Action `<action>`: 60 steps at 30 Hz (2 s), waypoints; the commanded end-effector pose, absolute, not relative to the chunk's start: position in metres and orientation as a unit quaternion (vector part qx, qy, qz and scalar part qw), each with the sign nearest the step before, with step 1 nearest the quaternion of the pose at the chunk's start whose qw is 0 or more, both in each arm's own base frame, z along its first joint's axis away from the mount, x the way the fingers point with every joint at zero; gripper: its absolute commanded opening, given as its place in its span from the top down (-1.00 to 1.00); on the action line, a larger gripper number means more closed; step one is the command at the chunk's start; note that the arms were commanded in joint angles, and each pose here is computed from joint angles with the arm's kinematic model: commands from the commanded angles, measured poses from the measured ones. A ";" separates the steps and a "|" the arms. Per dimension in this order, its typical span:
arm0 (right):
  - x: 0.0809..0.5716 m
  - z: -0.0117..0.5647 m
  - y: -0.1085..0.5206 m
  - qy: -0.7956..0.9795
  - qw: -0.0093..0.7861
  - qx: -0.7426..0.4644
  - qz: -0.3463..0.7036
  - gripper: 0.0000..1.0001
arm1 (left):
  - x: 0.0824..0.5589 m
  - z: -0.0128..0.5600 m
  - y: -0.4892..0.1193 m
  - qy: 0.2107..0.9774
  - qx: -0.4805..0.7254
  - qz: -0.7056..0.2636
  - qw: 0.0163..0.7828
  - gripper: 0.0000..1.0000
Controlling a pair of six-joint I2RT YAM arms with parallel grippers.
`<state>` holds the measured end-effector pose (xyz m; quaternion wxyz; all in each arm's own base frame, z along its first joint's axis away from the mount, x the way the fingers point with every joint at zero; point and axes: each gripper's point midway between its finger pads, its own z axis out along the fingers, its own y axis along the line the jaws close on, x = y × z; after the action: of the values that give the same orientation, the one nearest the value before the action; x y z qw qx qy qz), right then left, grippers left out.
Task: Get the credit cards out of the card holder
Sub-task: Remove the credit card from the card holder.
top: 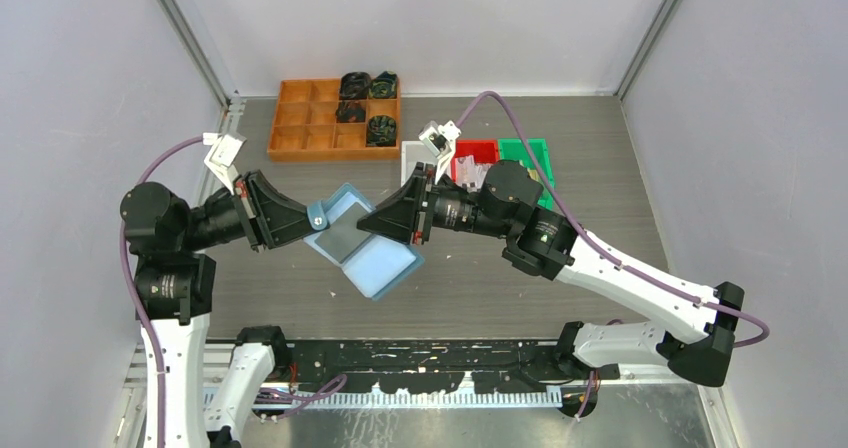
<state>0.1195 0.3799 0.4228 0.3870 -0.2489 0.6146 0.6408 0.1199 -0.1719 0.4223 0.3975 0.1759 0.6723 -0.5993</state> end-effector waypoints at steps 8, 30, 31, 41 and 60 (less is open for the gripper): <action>0.102 0.442 0.372 0.574 0.389 -0.272 0.667 0.53 | 0.126 0.444 -0.172 0.661 0.148 -0.623 0.392 1.00; 0.104 0.444 0.370 0.574 0.400 -0.268 0.662 0.73 | 0.120 0.441 -0.173 0.670 0.130 -0.638 0.357 0.60; 0.105 0.445 0.370 0.574 0.400 -0.268 0.662 0.74 | 0.120 0.440 -0.173 0.670 0.130 -0.638 0.356 0.59; 0.098 0.446 0.369 0.562 0.396 -0.279 0.670 0.76 | 0.123 0.438 -0.173 0.671 0.132 -0.633 0.363 0.90; 0.093 0.424 0.355 0.581 0.380 -0.252 0.674 0.06 | 0.128 0.447 -0.172 0.663 0.165 -0.608 0.405 1.00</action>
<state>0.1009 0.3677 0.4030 0.3648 -0.2640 0.6086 0.6532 0.1309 -0.1731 0.4306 0.3321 0.1123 0.6824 -0.6414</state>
